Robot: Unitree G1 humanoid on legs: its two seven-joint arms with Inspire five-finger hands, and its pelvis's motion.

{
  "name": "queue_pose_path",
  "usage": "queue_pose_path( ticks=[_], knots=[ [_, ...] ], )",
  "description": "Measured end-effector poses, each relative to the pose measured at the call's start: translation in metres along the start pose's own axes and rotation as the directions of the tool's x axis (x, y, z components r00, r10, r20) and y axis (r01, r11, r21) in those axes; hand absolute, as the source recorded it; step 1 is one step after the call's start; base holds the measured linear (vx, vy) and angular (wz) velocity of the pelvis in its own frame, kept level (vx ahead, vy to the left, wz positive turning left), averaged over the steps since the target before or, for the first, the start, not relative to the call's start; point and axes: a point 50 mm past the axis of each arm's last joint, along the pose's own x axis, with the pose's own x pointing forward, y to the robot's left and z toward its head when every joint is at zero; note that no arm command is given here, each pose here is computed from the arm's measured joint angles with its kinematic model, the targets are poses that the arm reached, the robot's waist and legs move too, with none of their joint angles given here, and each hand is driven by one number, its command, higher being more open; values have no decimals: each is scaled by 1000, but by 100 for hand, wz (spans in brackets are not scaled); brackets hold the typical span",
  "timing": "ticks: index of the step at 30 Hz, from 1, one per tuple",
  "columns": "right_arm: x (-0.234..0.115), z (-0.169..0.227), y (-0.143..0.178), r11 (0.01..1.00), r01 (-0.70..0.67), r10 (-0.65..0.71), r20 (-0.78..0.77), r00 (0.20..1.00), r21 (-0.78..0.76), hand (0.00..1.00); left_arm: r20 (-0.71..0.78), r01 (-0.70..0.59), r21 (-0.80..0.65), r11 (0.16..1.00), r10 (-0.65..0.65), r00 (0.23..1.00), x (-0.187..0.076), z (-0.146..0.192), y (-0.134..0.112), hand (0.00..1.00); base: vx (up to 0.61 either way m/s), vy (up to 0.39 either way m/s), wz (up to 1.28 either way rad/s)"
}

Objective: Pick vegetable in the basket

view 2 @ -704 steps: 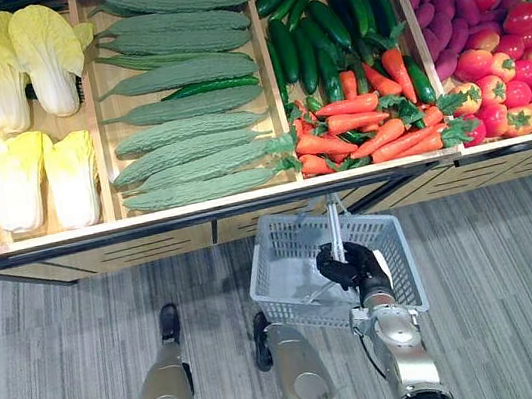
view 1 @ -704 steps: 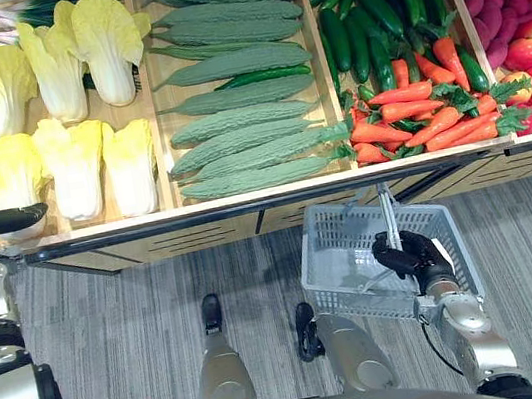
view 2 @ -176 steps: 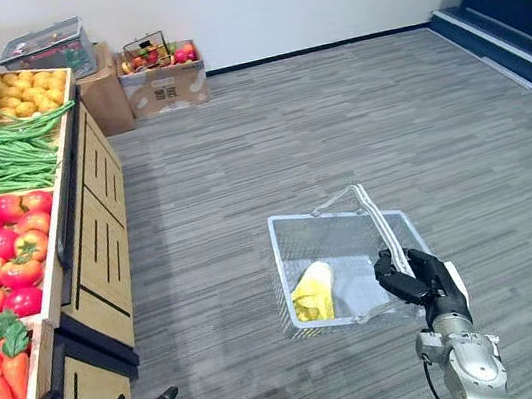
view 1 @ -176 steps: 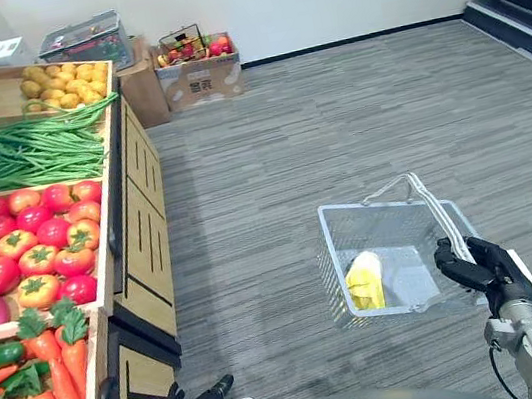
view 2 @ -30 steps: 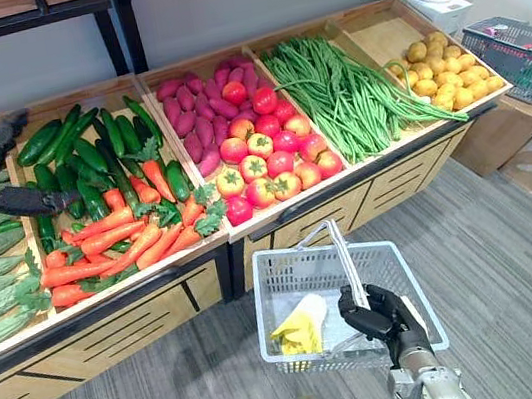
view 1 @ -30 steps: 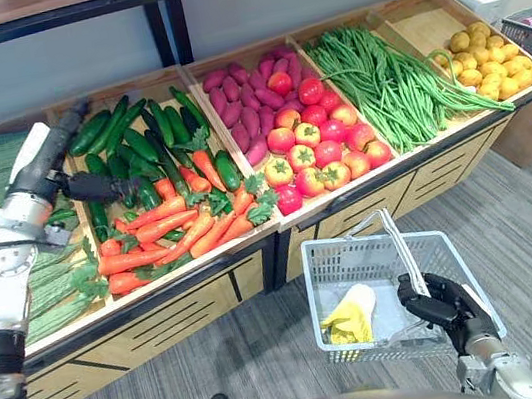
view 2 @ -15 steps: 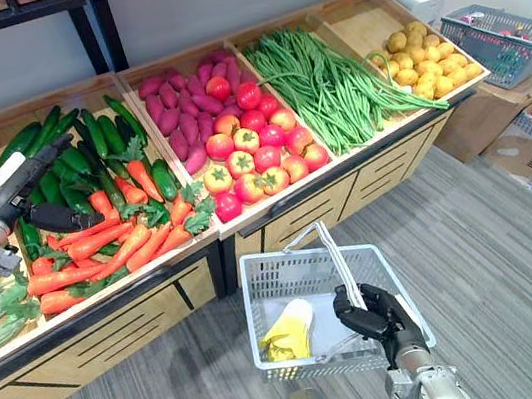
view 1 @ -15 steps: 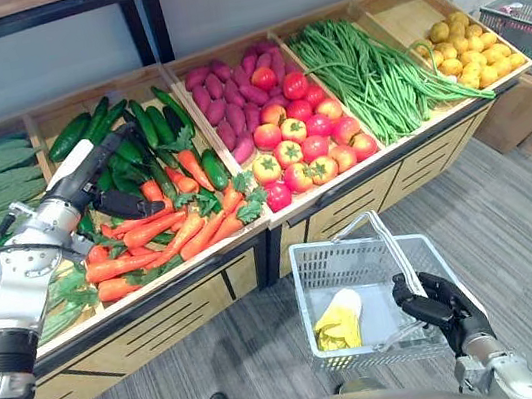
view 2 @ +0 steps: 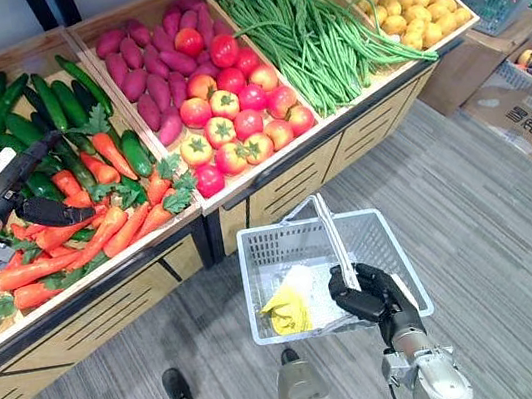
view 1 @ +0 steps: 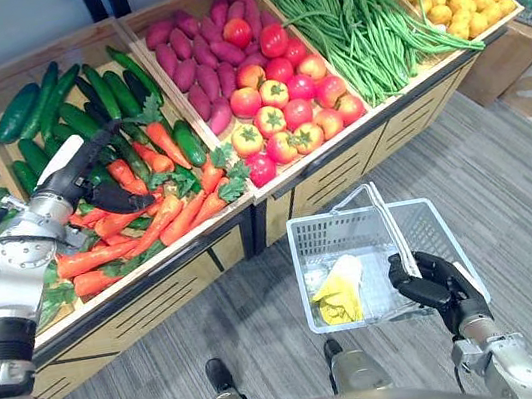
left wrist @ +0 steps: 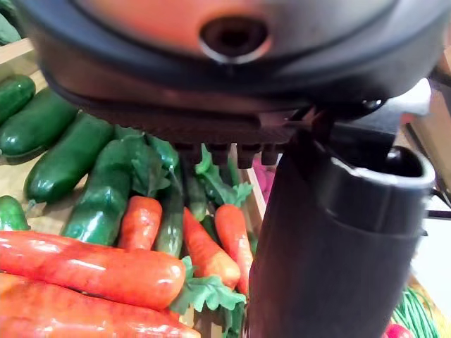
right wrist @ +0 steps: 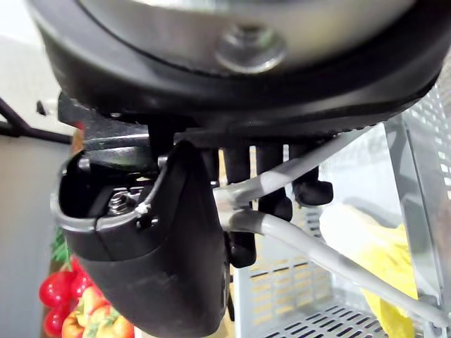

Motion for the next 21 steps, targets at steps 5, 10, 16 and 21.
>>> queue_pose_path(
  ticks=[5, 10, 16, 21],
  knots=[
    [-1, -1, 0, 1000, 0, 0, -2, 1000, 0, 0, -7, 2, 33, 999, -2, 1000, 1, 0, 0, 100, -4, 0, -3],
    [-1, -1, 0, 1000, -1, 1, -4, 1000, 0, 0, -7, 2, 34, 999, -1, 1000, 0, 0, 0, 100, -25, -2, 3],
    [0, 0, 0, 1000, -3, 3, 1, 1000, -1, 0, -8, 2, 27, 1000, -2, 1000, 1, 0, -1, 100, -4, -2, 1],
    [0, 0, 0, 1000, -3, 3, 1, 1000, 0, 0, -25, 26, -8, 1000, -26, 999, -2, -6, -15, 100, 0, 0, 0]
  ],
)
